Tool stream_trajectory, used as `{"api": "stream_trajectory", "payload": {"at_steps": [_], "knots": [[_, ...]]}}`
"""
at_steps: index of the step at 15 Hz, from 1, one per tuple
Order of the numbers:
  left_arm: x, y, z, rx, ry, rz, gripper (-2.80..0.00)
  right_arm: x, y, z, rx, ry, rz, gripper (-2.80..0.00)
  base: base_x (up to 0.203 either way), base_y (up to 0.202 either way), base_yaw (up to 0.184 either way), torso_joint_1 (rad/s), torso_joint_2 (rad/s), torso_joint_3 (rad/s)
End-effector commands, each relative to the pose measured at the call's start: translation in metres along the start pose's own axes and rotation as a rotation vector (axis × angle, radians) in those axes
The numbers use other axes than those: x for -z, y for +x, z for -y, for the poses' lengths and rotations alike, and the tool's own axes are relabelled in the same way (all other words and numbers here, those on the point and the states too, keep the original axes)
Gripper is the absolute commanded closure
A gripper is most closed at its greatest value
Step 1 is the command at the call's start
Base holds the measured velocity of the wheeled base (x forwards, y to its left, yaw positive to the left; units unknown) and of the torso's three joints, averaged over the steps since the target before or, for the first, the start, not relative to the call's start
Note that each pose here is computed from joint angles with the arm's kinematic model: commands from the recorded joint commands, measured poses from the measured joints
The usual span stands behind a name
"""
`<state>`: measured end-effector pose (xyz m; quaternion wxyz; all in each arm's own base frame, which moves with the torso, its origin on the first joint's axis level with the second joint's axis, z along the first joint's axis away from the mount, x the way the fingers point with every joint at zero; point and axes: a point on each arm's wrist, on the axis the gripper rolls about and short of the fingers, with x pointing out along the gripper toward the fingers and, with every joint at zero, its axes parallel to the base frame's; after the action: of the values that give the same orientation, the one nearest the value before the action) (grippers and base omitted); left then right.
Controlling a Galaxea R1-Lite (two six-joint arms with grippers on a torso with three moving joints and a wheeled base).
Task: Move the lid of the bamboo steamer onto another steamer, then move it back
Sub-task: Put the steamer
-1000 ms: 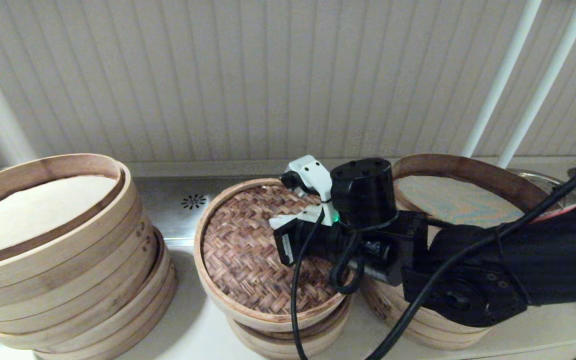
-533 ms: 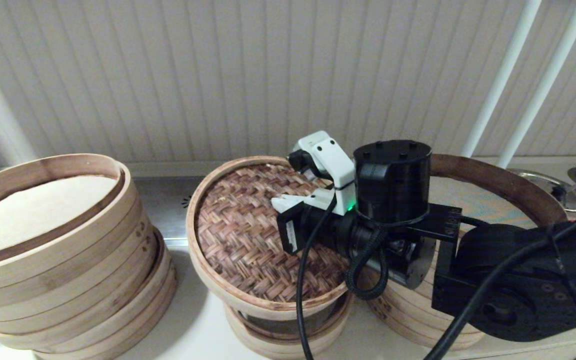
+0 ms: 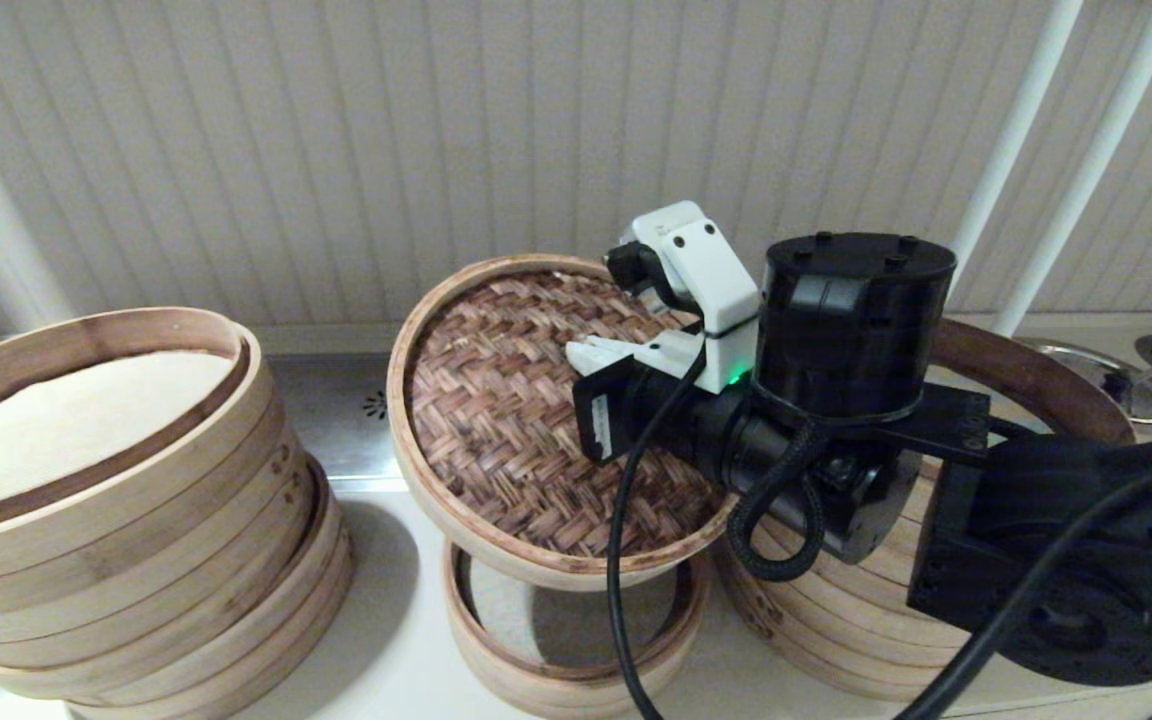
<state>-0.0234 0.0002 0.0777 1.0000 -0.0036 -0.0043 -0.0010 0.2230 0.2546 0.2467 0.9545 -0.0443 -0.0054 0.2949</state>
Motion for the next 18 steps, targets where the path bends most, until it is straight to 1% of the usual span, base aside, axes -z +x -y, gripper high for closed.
{"api": "stream_trajectory", "payload": {"at_steps": [1,5,8,9,11,12,13,16,17,18], "knots": [[0.000,0.000,0.000,0.000,0.000,0.001,0.00,-0.014,-0.007,0.005,0.014,0.002,0.040,0.00,0.000,0.000,0.000,0.000,0.00,0.000],[0.000,0.000,0.000,0.000,0.000,0.001,0.00,-0.028,-0.015,0.011,0.030,0.011,0.084,0.00,0.000,0.000,0.000,0.000,0.00,0.000],[0.000,0.000,0.000,0.000,0.000,0.001,0.00,-0.047,-0.021,0.025,0.082,0.026,0.142,0.00,0.000,0.000,0.000,0.000,0.00,0.000],[0.000,0.000,0.000,0.000,0.000,0.001,0.00,-0.050,-0.022,0.028,0.091,0.027,0.149,0.00,0.000,0.000,0.000,0.000,0.00,0.000],[0.000,0.000,0.000,0.000,0.000,0.001,0.00,-0.052,-0.022,0.043,0.147,0.008,0.153,0.00,0.000,0.000,0.000,0.000,0.00,0.000],[0.000,0.000,0.000,0.000,0.000,0.001,0.00,-0.057,-0.024,0.047,0.179,-0.006,0.167,0.00,0.000,0.000,0.000,0.000,0.00,0.000],[0.000,0.000,0.000,0.000,0.000,0.001,0.00,-0.064,-0.030,0.051,0.197,-0.002,0.187,0.00,0.000,0.000,0.000,0.000,0.00,0.000],[0.000,0.000,0.000,0.000,0.000,0.001,0.00,-0.083,-0.048,0.071,0.262,0.006,0.246,0.00,0.000,0.000,0.000,0.000,0.00,0.000],[0.000,0.000,0.000,0.000,0.000,0.001,0.00,-0.084,-0.049,0.072,0.267,0.005,0.250,0.00,0.000,0.000,0.000,0.000,0.00,0.000],[0.000,0.000,0.000,0.000,0.000,0.001,0.00,-0.087,-0.052,0.082,0.299,0.001,0.257,0.00,0.000,0.000,0.000,0.000,0.00,0.000]]}}
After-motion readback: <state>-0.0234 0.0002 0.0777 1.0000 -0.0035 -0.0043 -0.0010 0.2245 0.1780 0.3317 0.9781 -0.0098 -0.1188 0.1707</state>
